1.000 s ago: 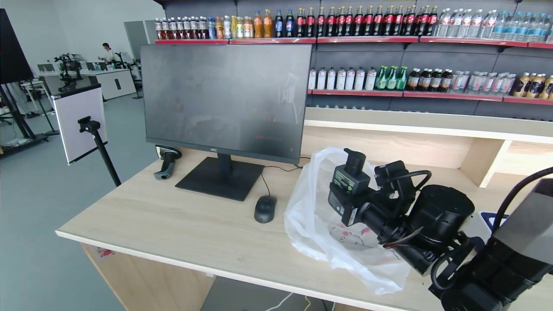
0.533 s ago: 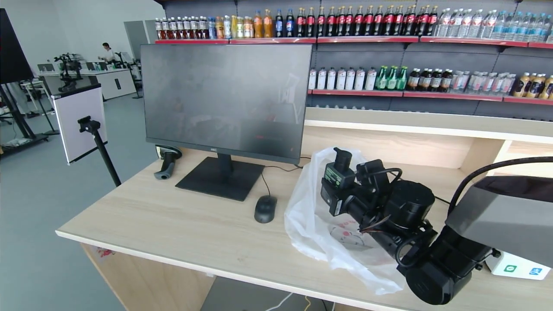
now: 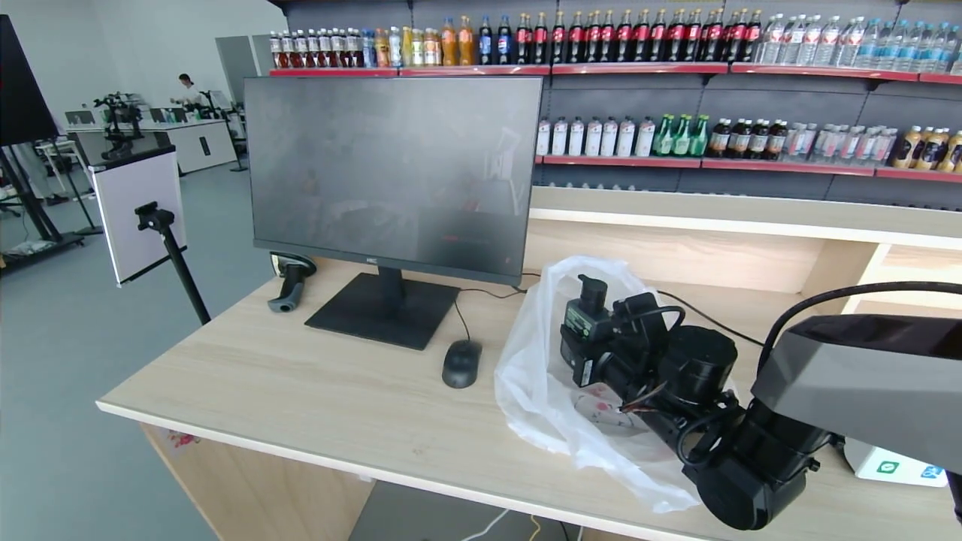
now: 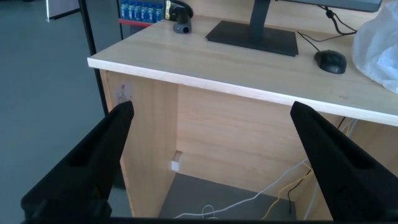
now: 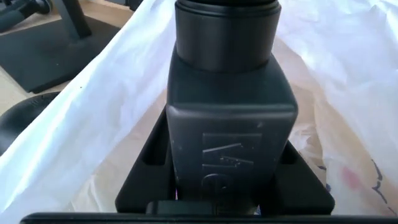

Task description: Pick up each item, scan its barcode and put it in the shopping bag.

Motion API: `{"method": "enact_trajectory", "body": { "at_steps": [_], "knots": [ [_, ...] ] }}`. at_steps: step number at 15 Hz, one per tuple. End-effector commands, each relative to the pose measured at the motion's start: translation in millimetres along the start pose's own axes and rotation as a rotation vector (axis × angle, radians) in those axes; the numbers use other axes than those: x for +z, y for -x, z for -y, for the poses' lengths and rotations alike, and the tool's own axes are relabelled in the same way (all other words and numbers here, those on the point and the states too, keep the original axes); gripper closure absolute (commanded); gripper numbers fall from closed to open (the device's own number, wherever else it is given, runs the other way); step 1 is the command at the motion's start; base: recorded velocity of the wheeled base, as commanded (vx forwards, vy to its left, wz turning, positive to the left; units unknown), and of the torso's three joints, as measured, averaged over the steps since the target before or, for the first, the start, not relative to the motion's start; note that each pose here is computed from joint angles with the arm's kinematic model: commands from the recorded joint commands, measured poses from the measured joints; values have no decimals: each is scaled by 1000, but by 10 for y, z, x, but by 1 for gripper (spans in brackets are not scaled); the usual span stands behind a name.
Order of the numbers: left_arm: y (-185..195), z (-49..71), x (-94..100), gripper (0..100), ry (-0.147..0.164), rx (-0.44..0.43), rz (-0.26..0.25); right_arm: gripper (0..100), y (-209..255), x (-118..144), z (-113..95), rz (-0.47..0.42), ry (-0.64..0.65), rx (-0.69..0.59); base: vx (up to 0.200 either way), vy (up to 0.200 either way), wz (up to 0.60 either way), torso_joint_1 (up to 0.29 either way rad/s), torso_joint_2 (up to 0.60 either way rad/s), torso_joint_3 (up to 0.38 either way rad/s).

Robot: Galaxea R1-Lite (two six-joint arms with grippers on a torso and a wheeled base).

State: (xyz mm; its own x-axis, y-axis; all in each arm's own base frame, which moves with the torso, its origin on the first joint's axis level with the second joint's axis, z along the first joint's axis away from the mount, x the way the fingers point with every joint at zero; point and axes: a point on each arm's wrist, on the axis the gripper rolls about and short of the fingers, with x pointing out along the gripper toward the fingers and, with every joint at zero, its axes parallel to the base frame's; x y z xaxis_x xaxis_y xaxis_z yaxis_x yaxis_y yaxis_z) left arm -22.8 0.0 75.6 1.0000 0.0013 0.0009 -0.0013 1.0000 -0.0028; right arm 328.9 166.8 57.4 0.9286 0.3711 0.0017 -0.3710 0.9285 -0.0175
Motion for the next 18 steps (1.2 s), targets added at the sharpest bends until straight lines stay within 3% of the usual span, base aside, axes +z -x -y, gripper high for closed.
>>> {"method": "enact_trajectory", "body": {
  "at_steps": [1,17,18],
  "knots": [
    [0,0,2,0,0,2,2,100,58,-103,-15,-46,4,6,0,0,0,0,0,0],
    [0,0,2,0,2,0,2,100,164,-185,-54,-98,-30,18,0,0,0,0,0,0],
    [0,0,2,0,2,0,2,0,165,-174,-54,-95,-32,18,0,0,0,0,0,0]
  ]
}}
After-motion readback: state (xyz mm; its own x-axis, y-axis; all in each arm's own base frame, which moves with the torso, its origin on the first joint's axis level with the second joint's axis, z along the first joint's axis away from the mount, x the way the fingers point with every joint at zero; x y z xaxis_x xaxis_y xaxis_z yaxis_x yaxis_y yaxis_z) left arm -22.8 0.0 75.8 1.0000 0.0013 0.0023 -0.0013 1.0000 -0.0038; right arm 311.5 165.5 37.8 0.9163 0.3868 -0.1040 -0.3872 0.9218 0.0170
